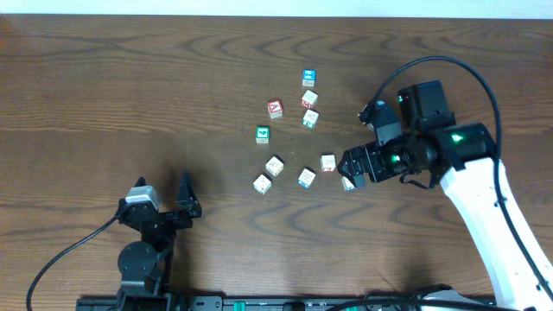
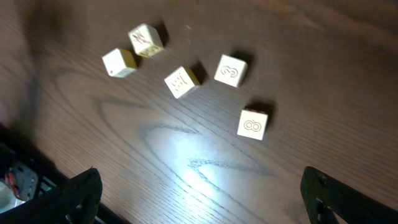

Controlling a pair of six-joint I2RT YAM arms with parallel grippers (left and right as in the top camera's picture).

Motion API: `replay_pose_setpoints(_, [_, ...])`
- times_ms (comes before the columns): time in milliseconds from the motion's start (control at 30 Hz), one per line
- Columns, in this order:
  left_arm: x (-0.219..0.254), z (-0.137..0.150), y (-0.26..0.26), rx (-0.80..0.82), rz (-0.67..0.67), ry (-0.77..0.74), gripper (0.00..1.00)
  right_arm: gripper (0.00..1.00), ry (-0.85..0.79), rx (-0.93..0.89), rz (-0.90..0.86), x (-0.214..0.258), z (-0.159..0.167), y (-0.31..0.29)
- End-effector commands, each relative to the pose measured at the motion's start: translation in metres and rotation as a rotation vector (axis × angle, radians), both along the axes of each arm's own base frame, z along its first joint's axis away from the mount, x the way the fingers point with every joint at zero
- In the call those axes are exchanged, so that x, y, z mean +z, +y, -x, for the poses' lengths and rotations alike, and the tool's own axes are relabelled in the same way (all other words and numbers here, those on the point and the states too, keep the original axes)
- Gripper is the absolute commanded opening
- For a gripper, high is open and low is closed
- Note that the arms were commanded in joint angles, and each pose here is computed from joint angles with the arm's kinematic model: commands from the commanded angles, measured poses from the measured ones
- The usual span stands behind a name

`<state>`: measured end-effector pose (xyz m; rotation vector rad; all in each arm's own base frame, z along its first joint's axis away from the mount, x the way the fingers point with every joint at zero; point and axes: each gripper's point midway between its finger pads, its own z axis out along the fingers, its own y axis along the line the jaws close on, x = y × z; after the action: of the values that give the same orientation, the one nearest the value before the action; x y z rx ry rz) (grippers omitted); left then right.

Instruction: Lift 5 blocks

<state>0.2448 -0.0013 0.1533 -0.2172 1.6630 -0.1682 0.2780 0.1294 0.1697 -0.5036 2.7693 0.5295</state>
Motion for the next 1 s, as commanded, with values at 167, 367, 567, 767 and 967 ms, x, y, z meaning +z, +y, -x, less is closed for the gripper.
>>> replay_pose_setpoints(167, [-0.017, 0.001, 0.002, 0.01, -0.014, 0.055, 0.92, 0.99, 0.139, 0.007, 0.096, -0.05, -0.012, -0.005])
replay_pose_setpoints(367, [-0.017, 0.001, 0.002, 0.01, -0.014, 0.055, 0.92, 0.99, 0.241, 0.01, 0.121, -0.083, -0.012, -0.005])
replay_pose_setpoints(567, [-0.017, 0.001, 0.002, 0.01, -0.014, 0.055, 0.93, 0.82, 0.27, 0.008, 0.155, -0.1, -0.016, -0.008])
replay_pose_setpoints(767, [-0.017, 0.001, 0.002, 0.01, -0.014, 0.055, 0.92, 0.82, 0.293, 0.002, 0.21, -0.117, -0.014, -0.017])
replay_pose_setpoints(967, [-0.017, 0.001, 0.002, 0.01, -0.014, 0.055, 0.93, 0.75, 0.291, -0.014, 0.215, -0.129, -0.011, -0.018])
